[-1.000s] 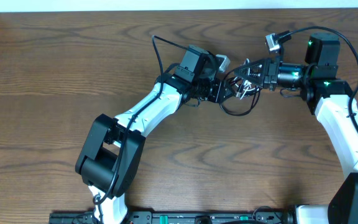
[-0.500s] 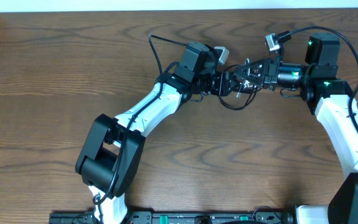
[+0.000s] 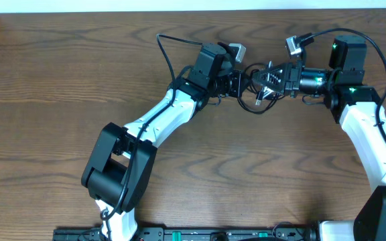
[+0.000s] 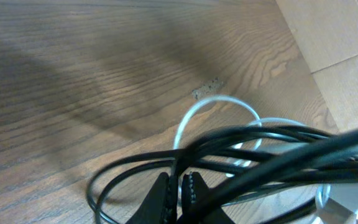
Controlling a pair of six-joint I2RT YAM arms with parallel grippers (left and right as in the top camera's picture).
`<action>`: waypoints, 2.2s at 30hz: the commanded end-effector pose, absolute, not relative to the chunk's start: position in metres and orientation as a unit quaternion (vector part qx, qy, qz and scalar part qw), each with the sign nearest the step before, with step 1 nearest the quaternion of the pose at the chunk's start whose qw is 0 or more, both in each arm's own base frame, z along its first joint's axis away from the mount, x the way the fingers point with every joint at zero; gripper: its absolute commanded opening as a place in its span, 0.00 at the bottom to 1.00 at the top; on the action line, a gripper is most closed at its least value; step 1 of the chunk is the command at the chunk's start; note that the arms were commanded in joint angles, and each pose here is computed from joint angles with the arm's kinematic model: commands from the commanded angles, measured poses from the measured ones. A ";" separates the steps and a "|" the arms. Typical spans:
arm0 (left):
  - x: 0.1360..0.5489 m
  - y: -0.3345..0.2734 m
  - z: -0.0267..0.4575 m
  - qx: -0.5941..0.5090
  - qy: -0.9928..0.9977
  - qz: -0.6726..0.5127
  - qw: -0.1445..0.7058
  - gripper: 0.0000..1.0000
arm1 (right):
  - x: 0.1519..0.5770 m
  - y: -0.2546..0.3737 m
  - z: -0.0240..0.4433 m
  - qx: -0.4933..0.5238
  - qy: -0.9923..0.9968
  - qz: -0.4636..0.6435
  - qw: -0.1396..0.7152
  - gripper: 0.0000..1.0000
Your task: Untangle cables
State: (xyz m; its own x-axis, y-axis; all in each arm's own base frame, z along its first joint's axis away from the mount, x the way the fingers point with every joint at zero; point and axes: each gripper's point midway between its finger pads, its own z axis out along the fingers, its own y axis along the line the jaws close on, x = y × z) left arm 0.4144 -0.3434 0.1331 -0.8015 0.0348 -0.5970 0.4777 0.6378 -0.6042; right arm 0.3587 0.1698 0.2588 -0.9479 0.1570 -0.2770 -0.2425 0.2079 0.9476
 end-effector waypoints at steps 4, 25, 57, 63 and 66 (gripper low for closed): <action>0.420 -0.342 0.131 0.158 0.861 -0.385 0.292 0.08 | 0.357 0.167 0.270 -0.037 0.758 0.627 0.175 0.01; 0.432 -0.273 0.081 0.074 0.933 -0.232 0.266 0.07 | 0.378 0.073 0.157 0.172 0.903 0.340 0.198 0.01; 0.366 -0.205 0.284 0.137 0.862 -0.320 0.368 0.07 | 0.347 0.017 0.110 0.123 0.968 0.138 0.172 0.37; 0.360 -0.212 0.299 0.139 0.848 -0.351 0.372 0.08 | 0.363 0.075 0.140 0.018 0.934 0.285 0.214 0.47; 0.362 -0.216 0.308 0.133 0.837 -0.370 0.380 0.08 | 0.365 0.094 0.146 -0.009 0.928 0.300 0.222 0.48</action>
